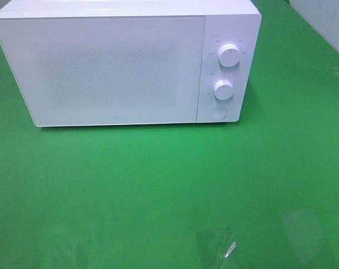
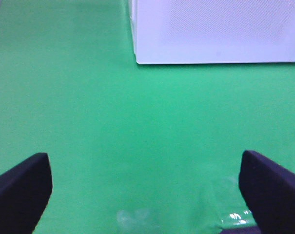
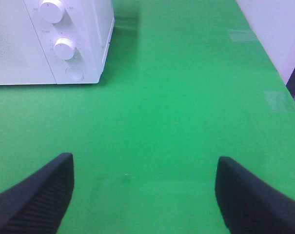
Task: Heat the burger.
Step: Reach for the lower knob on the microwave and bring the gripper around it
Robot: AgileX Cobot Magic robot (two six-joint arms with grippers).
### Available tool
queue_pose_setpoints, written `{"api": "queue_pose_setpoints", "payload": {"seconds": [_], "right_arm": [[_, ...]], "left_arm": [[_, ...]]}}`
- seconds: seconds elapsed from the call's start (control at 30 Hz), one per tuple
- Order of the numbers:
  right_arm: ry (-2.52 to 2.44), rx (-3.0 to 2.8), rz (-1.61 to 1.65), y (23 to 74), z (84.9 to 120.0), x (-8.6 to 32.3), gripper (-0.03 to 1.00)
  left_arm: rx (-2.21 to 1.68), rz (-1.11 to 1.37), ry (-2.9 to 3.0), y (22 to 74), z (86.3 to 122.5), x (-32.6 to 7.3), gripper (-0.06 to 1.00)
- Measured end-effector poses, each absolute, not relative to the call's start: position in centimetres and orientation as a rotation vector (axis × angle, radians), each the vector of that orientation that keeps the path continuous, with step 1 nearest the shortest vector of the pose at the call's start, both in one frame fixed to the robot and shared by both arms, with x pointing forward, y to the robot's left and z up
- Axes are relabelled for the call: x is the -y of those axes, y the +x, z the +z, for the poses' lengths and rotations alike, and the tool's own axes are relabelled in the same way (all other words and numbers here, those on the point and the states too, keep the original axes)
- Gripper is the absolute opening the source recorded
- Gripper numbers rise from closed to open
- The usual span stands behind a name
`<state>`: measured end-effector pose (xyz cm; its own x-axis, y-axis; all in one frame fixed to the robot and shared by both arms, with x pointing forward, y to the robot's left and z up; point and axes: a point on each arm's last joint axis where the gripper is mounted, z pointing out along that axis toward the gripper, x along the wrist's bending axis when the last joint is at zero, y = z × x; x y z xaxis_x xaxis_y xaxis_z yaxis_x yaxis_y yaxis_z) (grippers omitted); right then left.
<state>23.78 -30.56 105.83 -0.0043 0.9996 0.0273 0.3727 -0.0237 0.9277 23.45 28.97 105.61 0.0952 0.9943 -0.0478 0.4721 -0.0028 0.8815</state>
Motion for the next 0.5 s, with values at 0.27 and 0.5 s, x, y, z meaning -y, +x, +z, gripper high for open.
{"api": "queue_pose_setpoints", "payload": {"seconds": [0.27,0.5], "right_arm": [[1.501,-1.48,1.03,23.78,105.83,30.56,0.76],[1.501,-1.48,1.03,23.78,105.83,30.56,0.76]], "left_arm": [[-1.526,0.895,1.531,23.1,105.57,-28.91,0.98],[-1.524,0.891,1.529,23.1,105.57,-28.87,0.98]]}}
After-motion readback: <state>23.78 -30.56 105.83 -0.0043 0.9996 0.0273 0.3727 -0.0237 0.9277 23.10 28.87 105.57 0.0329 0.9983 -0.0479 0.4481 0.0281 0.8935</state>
